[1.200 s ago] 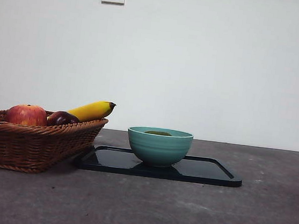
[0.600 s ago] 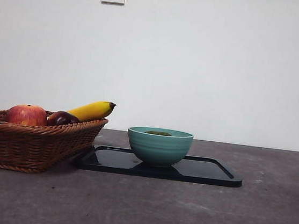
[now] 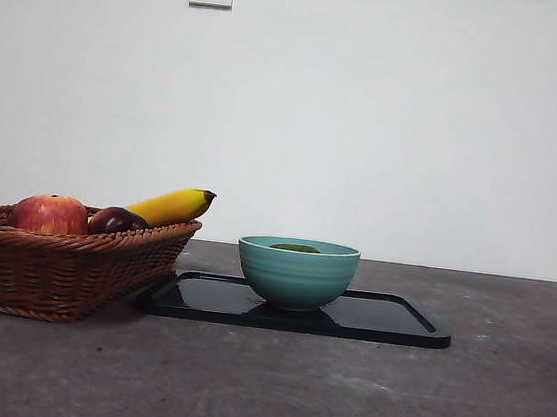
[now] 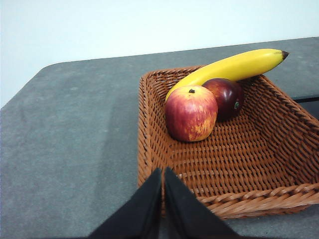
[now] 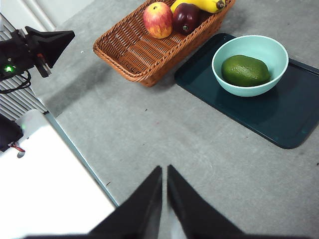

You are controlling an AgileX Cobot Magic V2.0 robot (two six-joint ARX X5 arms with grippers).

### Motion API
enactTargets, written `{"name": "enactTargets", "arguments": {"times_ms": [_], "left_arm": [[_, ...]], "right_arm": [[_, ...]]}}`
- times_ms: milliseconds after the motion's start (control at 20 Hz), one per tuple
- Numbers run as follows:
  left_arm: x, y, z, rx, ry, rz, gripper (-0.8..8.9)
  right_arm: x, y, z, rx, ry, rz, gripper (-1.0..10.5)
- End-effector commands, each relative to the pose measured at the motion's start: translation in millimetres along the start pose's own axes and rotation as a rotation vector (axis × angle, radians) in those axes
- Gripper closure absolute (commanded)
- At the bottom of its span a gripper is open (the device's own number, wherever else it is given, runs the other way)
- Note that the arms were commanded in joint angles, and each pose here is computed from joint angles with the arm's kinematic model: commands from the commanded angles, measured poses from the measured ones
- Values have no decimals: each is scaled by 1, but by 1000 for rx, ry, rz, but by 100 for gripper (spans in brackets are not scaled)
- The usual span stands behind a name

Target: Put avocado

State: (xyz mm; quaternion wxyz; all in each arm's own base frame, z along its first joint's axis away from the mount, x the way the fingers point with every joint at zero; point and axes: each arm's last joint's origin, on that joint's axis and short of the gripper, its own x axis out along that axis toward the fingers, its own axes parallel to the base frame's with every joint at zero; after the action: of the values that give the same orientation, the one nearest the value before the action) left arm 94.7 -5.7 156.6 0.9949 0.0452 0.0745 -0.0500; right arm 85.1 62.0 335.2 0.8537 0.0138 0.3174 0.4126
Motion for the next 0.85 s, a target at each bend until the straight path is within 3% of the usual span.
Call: {"name": "enactTargets", "arguments": {"times_ms": [50, 400, 450, 550, 850], "left_arm": [[2, 0, -7, -4, 26, 2, 805], [2, 0, -7, -4, 26, 2, 805], [2, 0, -7, -4, 26, 2, 805], [2, 0, -7, -4, 27, 2, 805], [2, 0, -7, -4, 27, 2, 805]], "right_arm": [[0, 1, 2, -5, -8, 8, 940], [0, 1, 2, -5, -9, 8, 940], [-2, 1, 2, -34, -22, -5, 940], [-11, -4, 3, -117, -103, -86, 940], [-28, -30, -19, -127, -466, -438, 940]]}}
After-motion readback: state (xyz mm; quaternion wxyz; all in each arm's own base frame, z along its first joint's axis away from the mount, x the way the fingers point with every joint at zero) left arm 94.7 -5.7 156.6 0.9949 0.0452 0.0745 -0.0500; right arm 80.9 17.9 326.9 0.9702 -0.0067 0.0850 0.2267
